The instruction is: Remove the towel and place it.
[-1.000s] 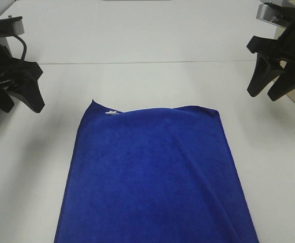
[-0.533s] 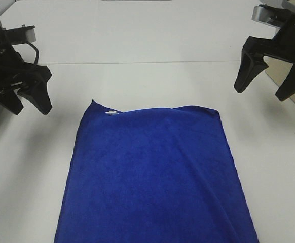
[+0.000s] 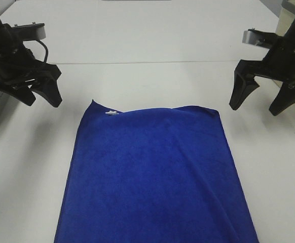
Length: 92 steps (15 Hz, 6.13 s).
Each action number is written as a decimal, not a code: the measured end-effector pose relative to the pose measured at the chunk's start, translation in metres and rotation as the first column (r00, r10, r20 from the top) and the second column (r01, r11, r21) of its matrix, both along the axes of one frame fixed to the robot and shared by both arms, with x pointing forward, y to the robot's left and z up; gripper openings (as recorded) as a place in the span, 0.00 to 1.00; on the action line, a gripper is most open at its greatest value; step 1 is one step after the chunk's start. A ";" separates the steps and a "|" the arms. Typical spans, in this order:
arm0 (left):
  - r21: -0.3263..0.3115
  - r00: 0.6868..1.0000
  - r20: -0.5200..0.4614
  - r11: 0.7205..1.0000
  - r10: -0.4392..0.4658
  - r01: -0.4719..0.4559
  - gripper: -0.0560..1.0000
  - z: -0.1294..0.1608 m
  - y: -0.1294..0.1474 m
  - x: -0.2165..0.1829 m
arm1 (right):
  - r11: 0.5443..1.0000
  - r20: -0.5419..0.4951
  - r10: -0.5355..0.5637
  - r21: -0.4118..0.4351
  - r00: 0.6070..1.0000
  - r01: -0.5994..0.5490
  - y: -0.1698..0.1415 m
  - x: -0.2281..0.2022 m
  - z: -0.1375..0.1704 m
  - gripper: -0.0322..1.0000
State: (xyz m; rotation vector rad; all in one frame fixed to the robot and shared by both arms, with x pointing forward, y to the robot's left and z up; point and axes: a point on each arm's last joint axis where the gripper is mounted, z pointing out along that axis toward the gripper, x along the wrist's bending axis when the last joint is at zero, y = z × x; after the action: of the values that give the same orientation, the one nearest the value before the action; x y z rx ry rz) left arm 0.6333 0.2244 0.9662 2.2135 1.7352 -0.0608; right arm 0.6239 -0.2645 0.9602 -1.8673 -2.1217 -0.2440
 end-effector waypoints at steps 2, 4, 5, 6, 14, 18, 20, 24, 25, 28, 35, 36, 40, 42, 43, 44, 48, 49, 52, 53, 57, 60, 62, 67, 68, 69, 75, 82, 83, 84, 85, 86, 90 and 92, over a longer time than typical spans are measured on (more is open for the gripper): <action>-0.002 1.000 0.006 1.000 0.000 0.000 0.67 -0.011 -0.003 0.020 | 1.000 -0.015 -0.012 0.003 1.000 0.012 0.001 0.007 -0.023 0.97; -0.002 1.000 -0.012 1.000 -0.001 0.001 0.67 -0.028 -0.005 0.035 | 1.000 -0.034 -0.012 0.004 0.999 0.012 0.001 0.014 -0.040 0.97; -0.003 1.000 -0.026 1.000 -0.001 0.001 0.67 -0.038 -0.006 0.040 | 1.000 -0.028 -0.009 0.009 1.000 0.009 0.001 0.020 -0.045 0.97; -0.004 0.999 -0.043 1.000 0.000 0.000 0.67 -0.047 -0.007 0.044 | 1.000 -0.010 -0.010 0.018 1.000 0.011 0.002 0.028 -0.047 0.97; -0.074 0.993 -0.116 0.997 0.005 -0.014 0.67 -0.087 -0.014 0.048 | 0.998 0.026 -0.024 0.066 0.999 0.022 0.006 0.048 -0.062 0.97; -0.090 0.993 -0.115 0.996 0.004 -0.014 0.67 -0.089 -0.016 0.049 | 0.997 0.036 -0.024 0.068 0.999 0.022 0.006 0.049 -0.061 0.97; -0.092 0.993 -0.115 0.996 0.003 -0.014 0.67 -0.089 -0.016 0.049 | 0.997 0.046 -0.028 0.068 0.999 0.025 0.006 0.049 -0.061 0.97; -0.111 0.993 -0.116 0.993 0.017 -0.030 0.67 -0.090 -0.018 0.050 | 0.994 0.072 -0.022 0.111 0.997 0.013 0.010 0.052 -0.060 0.97; -0.117 0.993 -0.114 0.992 0.023 -0.036 0.67 -0.090 -0.018 0.051 | 0.993 0.067 -0.022 0.117 0.998 0.014 0.010 0.052 -0.064 0.97; -0.127 0.994 -0.109 0.991 0.031 -0.045 0.67 -0.090 -0.019 0.051 | 0.991 0.045 -0.026 0.131 0.999 0.020 0.012 0.052 -0.072 0.97; -0.152 0.993 -0.110 0.986 0.048 -0.064 0.67 -0.090 -0.021 0.052 | 0.991 0.051 -0.031 0.133 0.998 0.024 0.012 0.053 -0.072 0.97; -0.157 0.993 -0.110 0.985 0.049 -0.066 0.67 -0.089 -0.021 0.052 | 0.991 0.055 -0.034 0.135 0.998 0.026 0.013 0.053 -0.072 0.97; -0.178 0.997 -0.075 0.983 0.021 -0.034 0.67 -0.090 -0.039 0.052 | 0.991 0.117 0.007 0.132 0.993 -0.023 0.044 0.056 -0.074 0.96; -0.182 0.999 -0.051 0.983 -0.008 -0.001 0.67 -0.091 -0.056 0.050 | 0.989 0.128 0.040 0.139 0.991 -0.058 0.064 0.055 -0.077 0.95; -0.183 0.999 -0.038 0.983 -0.014 0.006 0.67 -0.091 -0.061 0.050 | 0.988 0.128 0.045 0.142 0.991 -0.064 0.068 0.055 -0.079 0.95; -0.186 0.999 -0.034 0.983 -0.018 0.011 0.67 -0.092 -0.065 0.050 | 0.987 0.130 0.051 0.143 0.990 -0.070 0.070 0.055 -0.079 0.94; -0.191 0.999 -0.033 0.981 -0.020 0.014 0.56 -0.094 -0.070 0.050 | 0.989 0.137 0.078 0.111 0.988 -0.093 0.068 0.055 -0.082 0.81; -0.189 0.999 -0.031 0.982 -0.019 0.012 0.49 -0.095 -0.069 0.051 | 0.990 0.142 0.086 0.097 0.986 -0.100 0.067 0.055 -0.082 0.75; -0.172 1.000 -0.008 0.985 -0.016 0.014 0.23 -0.096 -0.068 0.053 | 0.991 0.142 0.094 0.079 0.985 -0.106 0.066 0.055 -0.087 0.41; -0.170 1.000 0.004 0.985 -0.012 0.012 0.14 -0.096 -0.068 0.054 | 0.992 0.145 0.091 0.077 0.985 -0.103 0.066 0.056 -0.089 0.27; -0.158 0.999 0.042 0.987 -0.005 0.012 0.06 -0.096 -0.067 0.057 | 0.989 0.156 0.116 0.075 0.981 -0.129 0.065 0.056 -0.091 0.05; -0.155 0.998 0.063 0.988 0.005 0.005 0.06 -0.096 -0.066 0.059 | 0.988 0.181 0.125 0.065 0.975 -0.139 0.065 0.061 -0.086 0.05; -0.153 0.997 0.076 0.988 0.011 0.000 0.06 -0.096 -0.066 0.061 | 0.987 0.223 0.139 0.043 0.965 -0.152 0.065 0.069 -0.079 0.05; -0.155 0.975 0.215 0.988 0.058 -0.025 0.06 -0.082 -0.066 0.079 | 0.983 0.384 0.173 -0.004 0.907 -0.185 0.065 0.095 -0.041 0.05; -0.155 0.965 0.251 0.987 0.072 -0.033 0.06 -0.078 -0.066 0.083 | 0.982 0.397 0.173 -0.007 0.901 -0.186 0.065 0.097 -0.037 0.05; -0.155 0.954 0.285 0.987 0.089 -0.046 0.06 -0.077 -0.065 0.086 | 0.982 0.423 0.173 -0.011 0.889 -0.186 0.066 0.100 -0.032 0.05; -0.131 0.789 0.587 0.983 0.182 -0.130 0.06 -0.060 -0.054 0.112 | 0.995 0.647 0.097 -0.047 0.756 -0.087 0.064 0.126 -0.015 0.05; -0.092 0.651 0.738 0.983 0.176 -0.162 0.06 -0.048 -0.047 0.123 | 0.997 0.787 0.078 -0.048 0.612 -0.065 0.068 0.140 -0.004 0.05; -0.076 0.633 0.757 0.985 0.160 -0.157 0.06 -0.045 -0.047 0.124 | 0.997 0.803 0.073 -0.045 0.592 -0.063 0.069 0.142 -0.004 0.05; -0.058 0.619 0.774 0.988 0.135 -0.143 0.06 -0.041 -0.047 0.127 | 0.997 0.813 0.073 -0.046 0.577 -0.061 0.069 0.143 -0.003 0.05; -0.046 0.603 0.789 0.990 0.116 -0.130 0.06 -0.038 -0.049 0.131 | 0.997 0.823 0.073 -0.049 0.564 -0.057 0.068 0.144 -0.003 0.05; -0.040 0.587 0.803 0.992 0.103 -0.120 0.06 -0.039 -0.051 0.139 | 0.997 0.836 0.071 -0.053 0.544 -0.049 0.068 0.147 -0.005 0.05; -0.031 0.605 0.790 0.992 0.097 -0.119 0.06 -0.055 -0.052 0.142 | 0.996 0.826 0.089 -0.073 0.557 -0.050 0.067 0.151 -0.029 0.05; -0.025 0.608 0.788 0.992 0.094 -0.121 0.06 -0.061 -0.052 0.143 | 0.996 0.823 0.089 -0.080 0.560 -0.041 0.067 0.153 -0.042 0.05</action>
State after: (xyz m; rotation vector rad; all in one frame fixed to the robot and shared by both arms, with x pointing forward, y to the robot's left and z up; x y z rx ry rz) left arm 0.7760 0.1729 0.9048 1.6962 1.3158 0.8598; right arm 0.7767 -0.1978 0.9186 -1.8879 -2.7673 -1.3077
